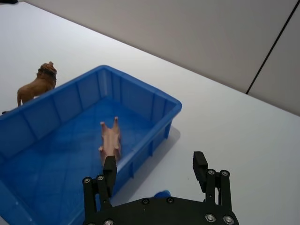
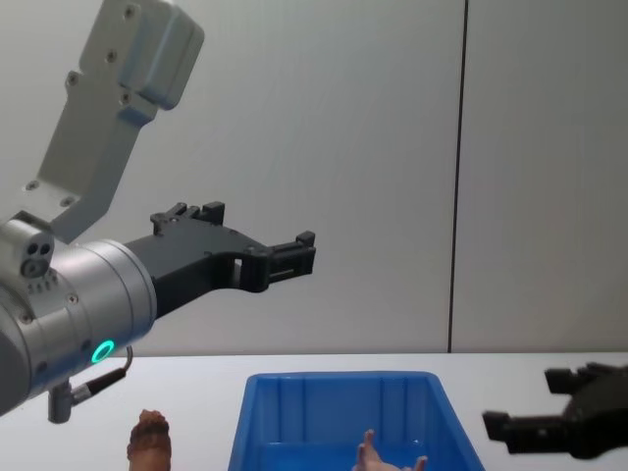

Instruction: Pick up the two dolls from the table and place them into the box.

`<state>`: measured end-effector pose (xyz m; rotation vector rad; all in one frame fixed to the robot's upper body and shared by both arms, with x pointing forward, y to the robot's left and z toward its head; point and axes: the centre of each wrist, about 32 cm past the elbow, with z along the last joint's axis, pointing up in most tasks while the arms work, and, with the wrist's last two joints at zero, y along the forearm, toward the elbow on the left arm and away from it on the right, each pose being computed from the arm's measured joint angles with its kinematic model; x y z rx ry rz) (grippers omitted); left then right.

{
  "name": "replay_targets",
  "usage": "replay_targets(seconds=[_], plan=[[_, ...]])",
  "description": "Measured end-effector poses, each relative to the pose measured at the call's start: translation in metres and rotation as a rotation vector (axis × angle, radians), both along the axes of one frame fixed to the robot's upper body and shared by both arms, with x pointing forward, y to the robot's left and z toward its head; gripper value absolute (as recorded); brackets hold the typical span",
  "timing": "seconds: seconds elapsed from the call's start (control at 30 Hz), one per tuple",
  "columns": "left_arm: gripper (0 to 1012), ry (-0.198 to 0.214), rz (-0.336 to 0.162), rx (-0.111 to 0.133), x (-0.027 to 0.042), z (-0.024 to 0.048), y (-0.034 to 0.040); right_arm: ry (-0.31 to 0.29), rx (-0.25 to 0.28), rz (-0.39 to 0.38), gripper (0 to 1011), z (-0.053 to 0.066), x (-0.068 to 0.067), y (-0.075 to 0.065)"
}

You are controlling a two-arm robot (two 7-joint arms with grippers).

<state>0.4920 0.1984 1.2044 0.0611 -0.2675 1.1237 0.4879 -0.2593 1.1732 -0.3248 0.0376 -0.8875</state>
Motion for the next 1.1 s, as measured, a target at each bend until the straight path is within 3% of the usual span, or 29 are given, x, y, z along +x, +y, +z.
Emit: replay_targets(seconds=[0.5, 0.97, 1.1], plan=[[1003, 0.0, 0.0, 0.0, 0.0, 0.0, 0.0, 0.081, -0.023, -0.027, 1001, -0.027, -0.004, -0.015], [1003, 0.0, 0.0, 0.0, 0.0, 0.0, 0.0, 0.141, -0.044, -0.01, 1001, -0.051, -0.001, -0.014], [1003, 0.0, 0.0, 0.0, 0.0, 0.0, 0.0, 0.152, -0.044, -0.01, 929, -0.056, 0.001, -0.012]])
